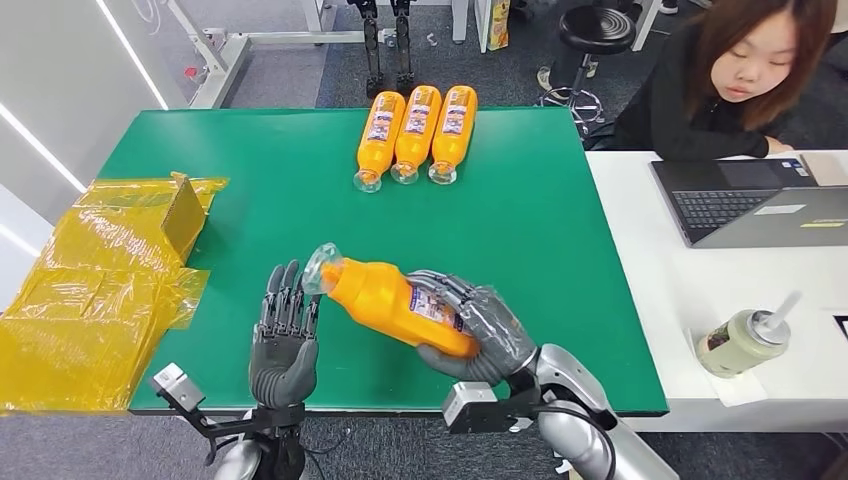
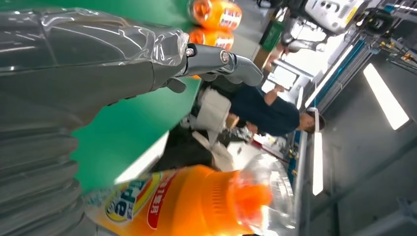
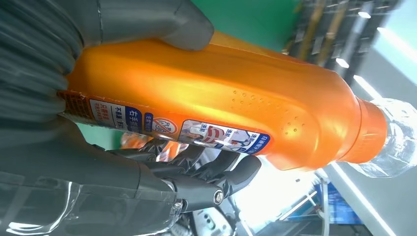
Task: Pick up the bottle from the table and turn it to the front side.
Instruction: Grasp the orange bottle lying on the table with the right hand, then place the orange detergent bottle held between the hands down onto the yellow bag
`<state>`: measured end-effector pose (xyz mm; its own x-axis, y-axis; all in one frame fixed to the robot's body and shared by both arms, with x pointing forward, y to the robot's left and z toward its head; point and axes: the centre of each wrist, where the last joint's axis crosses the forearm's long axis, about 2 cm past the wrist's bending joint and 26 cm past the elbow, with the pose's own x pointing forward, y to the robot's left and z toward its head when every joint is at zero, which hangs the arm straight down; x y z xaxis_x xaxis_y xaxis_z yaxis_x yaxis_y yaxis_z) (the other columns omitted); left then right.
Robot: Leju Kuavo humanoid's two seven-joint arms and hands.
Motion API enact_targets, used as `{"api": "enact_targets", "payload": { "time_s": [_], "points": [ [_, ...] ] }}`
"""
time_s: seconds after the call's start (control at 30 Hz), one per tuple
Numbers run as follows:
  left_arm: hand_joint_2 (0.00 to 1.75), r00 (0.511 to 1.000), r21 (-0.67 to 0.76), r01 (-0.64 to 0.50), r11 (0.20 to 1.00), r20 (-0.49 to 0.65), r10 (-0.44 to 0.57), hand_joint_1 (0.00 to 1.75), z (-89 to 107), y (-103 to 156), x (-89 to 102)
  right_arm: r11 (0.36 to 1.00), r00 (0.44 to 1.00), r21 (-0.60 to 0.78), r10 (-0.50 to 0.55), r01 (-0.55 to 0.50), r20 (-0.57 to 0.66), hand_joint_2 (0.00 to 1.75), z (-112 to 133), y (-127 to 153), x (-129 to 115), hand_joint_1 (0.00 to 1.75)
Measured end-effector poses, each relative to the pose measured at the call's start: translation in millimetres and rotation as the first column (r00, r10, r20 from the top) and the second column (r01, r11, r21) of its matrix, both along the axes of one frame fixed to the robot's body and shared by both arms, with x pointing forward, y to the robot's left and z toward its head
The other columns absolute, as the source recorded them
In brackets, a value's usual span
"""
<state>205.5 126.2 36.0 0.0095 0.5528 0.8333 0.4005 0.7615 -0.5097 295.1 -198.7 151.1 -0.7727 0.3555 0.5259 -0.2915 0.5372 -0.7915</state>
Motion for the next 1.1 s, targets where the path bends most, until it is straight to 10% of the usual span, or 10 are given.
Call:
{"api": "enact_targets", "payload": {
  "time_s": [0.63, 0.7, 0.83, 1.1],
  "points": [
    [1.75, 1.0, -0.049, -0.019, 0.999, 0.004, 0.019, 0.0, 9.2, -3, 10.3, 0.963, 0.943, 0.225, 0.205, -0.147, -0.262, 1.75, -38, 91, -24, 1.75],
    [1.75, 1.0, -0.044, -0.03, 0.999, 0.008, 0.03, 0.17, 9.4, 0, 9.1, 0.96, 0.937, 0.231, 0.219, -0.157, -0.274, 1.75, -40, 94, -24, 1.75],
    [1.75, 0.998, -0.033, -0.053, 0.998, 0.018, 0.054, 1.58, 11.1, 5, 5.9, 0.957, 0.929, 0.231, 0.239, -0.176, -0.284, 1.75, -41, 97, -23, 1.75],
    [1.75, 0.995, -0.012, -0.083, 0.997, 0.046, 0.083, 1.66, 15.7, 12, 5.7, 0.957, 0.925, 0.226, 0.244, -0.182, -0.29, 1.75, -41, 98, -22, 1.75]
  ]
}}
